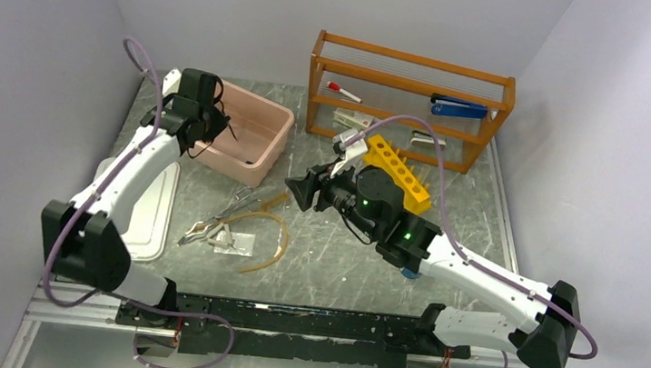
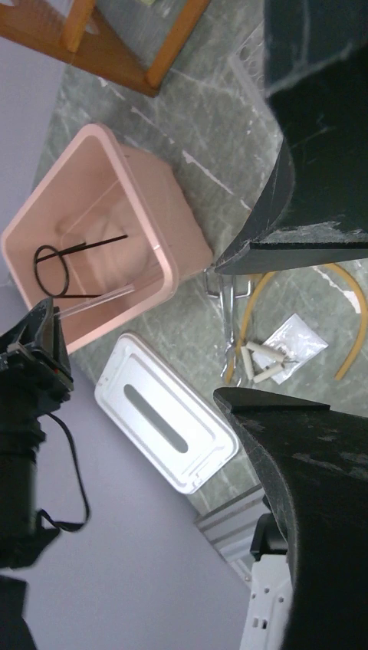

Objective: Organize the chemistry lab equipment

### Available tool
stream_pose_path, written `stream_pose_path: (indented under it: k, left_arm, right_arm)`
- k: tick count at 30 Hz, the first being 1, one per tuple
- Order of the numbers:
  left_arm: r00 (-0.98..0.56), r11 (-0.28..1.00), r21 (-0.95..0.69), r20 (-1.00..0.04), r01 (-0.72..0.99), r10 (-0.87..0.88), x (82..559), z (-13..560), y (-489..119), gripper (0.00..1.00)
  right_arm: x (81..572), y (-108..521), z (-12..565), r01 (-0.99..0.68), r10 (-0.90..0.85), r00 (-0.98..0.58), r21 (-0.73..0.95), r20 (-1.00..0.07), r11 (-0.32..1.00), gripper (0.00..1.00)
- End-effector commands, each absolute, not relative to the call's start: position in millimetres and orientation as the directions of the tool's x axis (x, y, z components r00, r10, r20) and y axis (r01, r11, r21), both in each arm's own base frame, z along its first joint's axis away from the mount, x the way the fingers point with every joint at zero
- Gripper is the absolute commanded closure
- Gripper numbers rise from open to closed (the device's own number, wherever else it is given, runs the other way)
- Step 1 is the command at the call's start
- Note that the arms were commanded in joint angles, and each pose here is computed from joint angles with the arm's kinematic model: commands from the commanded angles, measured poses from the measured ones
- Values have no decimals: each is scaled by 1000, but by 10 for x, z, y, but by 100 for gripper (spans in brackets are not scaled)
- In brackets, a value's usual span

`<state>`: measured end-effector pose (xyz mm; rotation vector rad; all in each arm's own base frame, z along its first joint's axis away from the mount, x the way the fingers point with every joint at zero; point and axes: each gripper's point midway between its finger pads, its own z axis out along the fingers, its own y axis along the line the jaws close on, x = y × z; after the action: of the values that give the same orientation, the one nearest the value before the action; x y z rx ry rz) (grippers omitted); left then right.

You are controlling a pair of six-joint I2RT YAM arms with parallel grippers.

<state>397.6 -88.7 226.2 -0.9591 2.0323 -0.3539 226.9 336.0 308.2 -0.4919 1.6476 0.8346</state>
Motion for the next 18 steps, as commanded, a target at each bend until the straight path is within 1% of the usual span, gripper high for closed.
stream_pose_path:
  k: [1, 5, 10, 15, 18]
  left_arm:
    - [-336, 578, -553, -481, -600, -810, 4091, 2130, -804, 95]
    - [-269, 495, -489, -461, -718, -846, 4179, 1920, -667, 95]
    - [-251, 392, -403, -360, -827, -899, 4187, 1631, -648, 95]
    - [-262, 339, -304, -268, -890, -927, 4140, 1321, -649, 95]
    - [-253, 316, -289, -235, -903, -938, 4110, 1200, -676, 95]
  right_arm:
    - [2285, 3298, 2914, -680, 97, -270, 261, -958, 685, 41]
    - [2305, 3292, 2865, -676, 95, -267, 257, -959, 690, 41]
    - [2341, 3312, 2830, -673, 77, -266, 242, -961, 699, 41]
    - [2347, 3317, 2800, -671, 73, -268, 241, -961, 701, 41]
    - [2352, 3328, 2777, -670, 70, -274, 242, -959, 702, 41]
